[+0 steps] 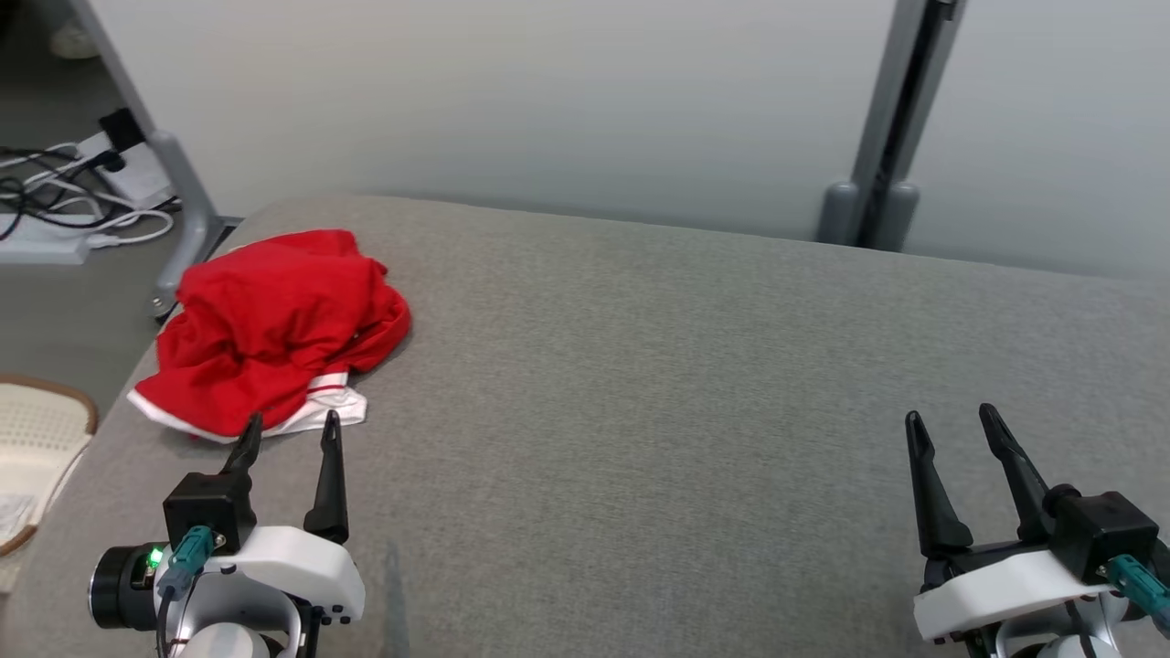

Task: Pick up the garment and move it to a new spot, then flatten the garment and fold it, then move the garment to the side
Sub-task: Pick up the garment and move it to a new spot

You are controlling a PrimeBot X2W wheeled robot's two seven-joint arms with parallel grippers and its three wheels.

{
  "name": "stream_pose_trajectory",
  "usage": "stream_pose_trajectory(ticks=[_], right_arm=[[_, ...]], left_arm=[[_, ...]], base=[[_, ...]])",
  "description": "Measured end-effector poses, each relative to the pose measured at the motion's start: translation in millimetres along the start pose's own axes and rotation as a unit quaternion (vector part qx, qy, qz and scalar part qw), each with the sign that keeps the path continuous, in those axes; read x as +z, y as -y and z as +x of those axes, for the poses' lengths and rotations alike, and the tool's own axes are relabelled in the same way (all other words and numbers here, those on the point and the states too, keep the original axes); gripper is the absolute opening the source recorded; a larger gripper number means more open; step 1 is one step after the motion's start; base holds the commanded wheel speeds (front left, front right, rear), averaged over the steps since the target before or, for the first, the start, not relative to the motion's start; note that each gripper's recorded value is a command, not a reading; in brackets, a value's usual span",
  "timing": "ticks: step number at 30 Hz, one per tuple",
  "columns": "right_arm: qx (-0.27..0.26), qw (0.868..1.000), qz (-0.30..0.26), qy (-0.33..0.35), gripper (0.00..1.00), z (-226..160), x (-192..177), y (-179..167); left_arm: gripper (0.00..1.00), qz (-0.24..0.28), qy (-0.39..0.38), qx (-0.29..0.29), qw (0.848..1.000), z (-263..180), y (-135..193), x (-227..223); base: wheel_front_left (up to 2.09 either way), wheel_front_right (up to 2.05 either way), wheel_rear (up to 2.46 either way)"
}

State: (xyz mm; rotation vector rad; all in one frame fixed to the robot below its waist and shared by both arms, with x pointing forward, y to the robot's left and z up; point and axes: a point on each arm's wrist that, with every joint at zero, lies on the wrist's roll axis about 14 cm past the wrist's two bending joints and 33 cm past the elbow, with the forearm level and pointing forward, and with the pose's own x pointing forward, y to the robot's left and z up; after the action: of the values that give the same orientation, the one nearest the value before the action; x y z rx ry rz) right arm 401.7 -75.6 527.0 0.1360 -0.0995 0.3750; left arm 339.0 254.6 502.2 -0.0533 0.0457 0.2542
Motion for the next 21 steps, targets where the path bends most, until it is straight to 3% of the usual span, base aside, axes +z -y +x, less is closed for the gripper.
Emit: stream_pose_trajectory(ticks=[11,21], right_arm=[[0.095,0.995,0.017,-0.014,1.0,33.0,-14.2,-64.5],[0.117,0.993,0.021,-0.022,1.0,38.8,-20.8,-80.6]], left_arm=[[1.0,-0.011,0.003,0.093,0.996,-34.8,-61.9,-1.0],[1.0,-0.015,0.001,0.114,0.993,-45.0,-75.2,-3.5]], base=[[0.0,0.0,0.0],[0.0,0.0,0.0]])
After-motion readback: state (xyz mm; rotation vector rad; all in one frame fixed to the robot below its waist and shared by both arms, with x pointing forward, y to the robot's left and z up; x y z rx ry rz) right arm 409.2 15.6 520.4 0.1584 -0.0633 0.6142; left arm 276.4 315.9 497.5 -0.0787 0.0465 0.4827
